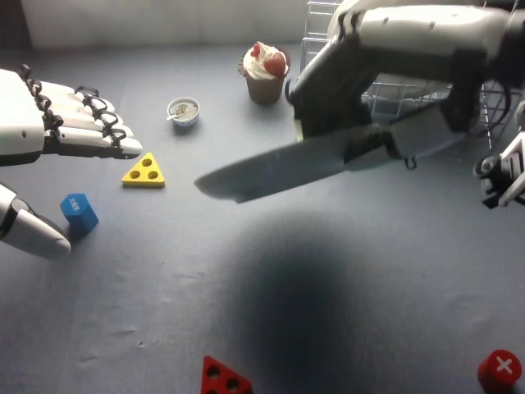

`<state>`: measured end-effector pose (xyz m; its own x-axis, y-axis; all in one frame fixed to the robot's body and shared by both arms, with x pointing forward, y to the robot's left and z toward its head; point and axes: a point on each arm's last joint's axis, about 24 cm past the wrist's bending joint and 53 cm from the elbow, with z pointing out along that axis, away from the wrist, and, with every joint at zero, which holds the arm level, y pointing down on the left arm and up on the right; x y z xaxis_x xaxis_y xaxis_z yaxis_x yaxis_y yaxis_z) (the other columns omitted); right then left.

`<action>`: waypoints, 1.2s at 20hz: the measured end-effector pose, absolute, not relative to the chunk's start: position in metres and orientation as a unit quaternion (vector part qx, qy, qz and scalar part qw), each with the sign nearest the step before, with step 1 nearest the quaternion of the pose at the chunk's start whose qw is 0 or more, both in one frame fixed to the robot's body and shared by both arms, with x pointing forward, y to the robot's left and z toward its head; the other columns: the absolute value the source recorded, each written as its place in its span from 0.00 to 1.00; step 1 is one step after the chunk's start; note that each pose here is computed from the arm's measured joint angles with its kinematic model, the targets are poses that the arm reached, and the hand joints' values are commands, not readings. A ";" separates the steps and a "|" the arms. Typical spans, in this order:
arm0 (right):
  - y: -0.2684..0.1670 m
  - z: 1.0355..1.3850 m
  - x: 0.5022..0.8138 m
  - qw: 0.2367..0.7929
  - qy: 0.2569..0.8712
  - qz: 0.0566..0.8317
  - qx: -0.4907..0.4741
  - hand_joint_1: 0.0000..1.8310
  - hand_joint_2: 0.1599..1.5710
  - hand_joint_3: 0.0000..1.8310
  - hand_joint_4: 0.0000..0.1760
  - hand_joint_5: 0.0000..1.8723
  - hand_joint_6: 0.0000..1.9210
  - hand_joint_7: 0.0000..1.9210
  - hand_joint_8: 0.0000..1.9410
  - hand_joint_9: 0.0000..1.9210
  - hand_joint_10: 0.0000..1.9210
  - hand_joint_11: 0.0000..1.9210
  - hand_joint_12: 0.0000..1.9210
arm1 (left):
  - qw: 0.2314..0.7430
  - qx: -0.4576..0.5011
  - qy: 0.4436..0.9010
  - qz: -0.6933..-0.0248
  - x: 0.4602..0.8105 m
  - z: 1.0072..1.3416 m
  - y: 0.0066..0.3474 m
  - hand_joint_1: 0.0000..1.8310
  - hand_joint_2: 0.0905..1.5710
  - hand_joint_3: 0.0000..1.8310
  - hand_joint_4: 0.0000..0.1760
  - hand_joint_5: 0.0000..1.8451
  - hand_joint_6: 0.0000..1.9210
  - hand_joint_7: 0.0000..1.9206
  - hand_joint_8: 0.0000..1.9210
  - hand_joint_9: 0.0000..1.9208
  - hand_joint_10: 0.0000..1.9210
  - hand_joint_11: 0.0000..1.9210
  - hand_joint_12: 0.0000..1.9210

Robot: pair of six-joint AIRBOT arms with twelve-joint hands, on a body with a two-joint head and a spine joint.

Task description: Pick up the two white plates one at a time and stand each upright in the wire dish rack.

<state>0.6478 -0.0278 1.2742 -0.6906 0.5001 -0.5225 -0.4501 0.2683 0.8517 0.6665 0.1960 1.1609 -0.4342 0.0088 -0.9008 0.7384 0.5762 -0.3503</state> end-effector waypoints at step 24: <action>-0.103 1.343 0.689 0.318 0.663 0.664 0.135 0.82 0.64 0.00 0.00 0.47 0.52 0.55 0.34 0.58 0.39 0.51 0.71 | 0.450 0.278 0.751 -0.395 0.633 1.164 0.196 0.00 0.56 0.00 0.00 0.07 0.00 0.09 0.00 0.09 0.00 0.10 0.00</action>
